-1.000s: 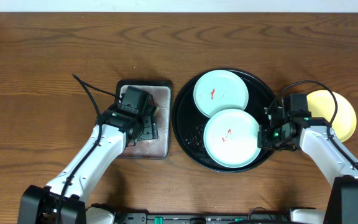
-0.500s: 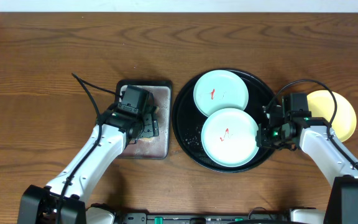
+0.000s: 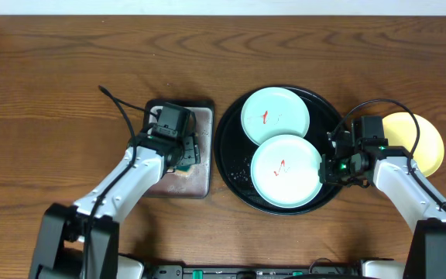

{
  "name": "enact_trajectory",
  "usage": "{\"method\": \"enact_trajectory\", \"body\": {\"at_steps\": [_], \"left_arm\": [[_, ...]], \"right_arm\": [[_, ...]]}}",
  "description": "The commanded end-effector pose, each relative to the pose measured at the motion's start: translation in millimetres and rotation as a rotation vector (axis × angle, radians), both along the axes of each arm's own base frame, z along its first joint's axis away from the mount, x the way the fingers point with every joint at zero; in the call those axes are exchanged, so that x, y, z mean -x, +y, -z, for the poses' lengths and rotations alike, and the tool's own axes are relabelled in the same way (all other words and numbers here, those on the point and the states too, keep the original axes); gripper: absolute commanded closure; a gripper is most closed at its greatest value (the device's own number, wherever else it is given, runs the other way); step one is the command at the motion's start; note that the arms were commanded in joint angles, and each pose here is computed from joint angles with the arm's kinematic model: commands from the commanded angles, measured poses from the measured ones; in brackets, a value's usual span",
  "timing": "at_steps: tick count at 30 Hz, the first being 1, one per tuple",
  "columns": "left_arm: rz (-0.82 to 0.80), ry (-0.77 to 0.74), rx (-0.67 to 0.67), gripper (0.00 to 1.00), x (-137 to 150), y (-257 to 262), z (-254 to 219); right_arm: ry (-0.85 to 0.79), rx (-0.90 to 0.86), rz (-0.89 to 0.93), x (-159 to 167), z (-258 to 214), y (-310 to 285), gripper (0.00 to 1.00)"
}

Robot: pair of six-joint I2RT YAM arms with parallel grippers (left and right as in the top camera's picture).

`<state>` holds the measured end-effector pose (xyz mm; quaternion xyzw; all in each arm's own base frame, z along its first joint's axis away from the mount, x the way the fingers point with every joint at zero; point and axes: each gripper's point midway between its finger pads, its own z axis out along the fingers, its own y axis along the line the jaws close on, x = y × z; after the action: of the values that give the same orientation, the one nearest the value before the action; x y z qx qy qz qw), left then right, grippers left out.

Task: Clean dirty plates on tray and stack at the side
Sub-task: 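Grasp the green sponge with the left gripper and lift it from the water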

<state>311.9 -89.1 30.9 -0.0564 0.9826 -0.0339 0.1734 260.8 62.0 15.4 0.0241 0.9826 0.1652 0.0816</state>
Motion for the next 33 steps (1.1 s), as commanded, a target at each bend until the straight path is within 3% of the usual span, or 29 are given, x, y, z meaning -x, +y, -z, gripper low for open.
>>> {"method": "enact_trajectory", "body": {"at_steps": [1, 6, 11, 13, 22, 26, 33], "left_arm": [[-0.002, 0.017, -0.007, 0.30, 0.9, 0.6, 12.9], [-0.002, 0.024, -0.010, 0.44, -3.8, -0.8, 25.2], [-0.002, 0.062, -0.022, 0.74, 0.8, 0.6, 36.9], [-0.002, 0.074, -0.026, 0.92, 3.1, 1.3, 38.6], [0.002, 0.045, -0.007, 0.93, 5.3, 0.3, 17.7], [0.107, -0.009, 0.108, 0.93, 2.3, -16.0, -7.7], [0.089, -0.065, 0.317, 0.93, -4.1, -14.1, -41.7]], "right_arm": [[0.005, -0.007, -0.026, 2.0, 2.0, 4.4, 0.99], [0.004, -0.007, -0.026, 2.0, 1.9, 4.4, 0.99], [0.005, -0.007, -0.026, 2.0, 2.0, 4.4, 0.99], [0.005, -0.007, -0.026, 2.0, 2.0, 4.4, 0.99], [0.004, -0.006, -0.026, 2.0, 2.0, 4.4, 0.99], [0.004, -0.002, -0.025, 1.8, 2.2, 3.6, 0.99], [0.003, 0.004, -0.024, 1.7, 2.5, 2.6, 0.99]]}}
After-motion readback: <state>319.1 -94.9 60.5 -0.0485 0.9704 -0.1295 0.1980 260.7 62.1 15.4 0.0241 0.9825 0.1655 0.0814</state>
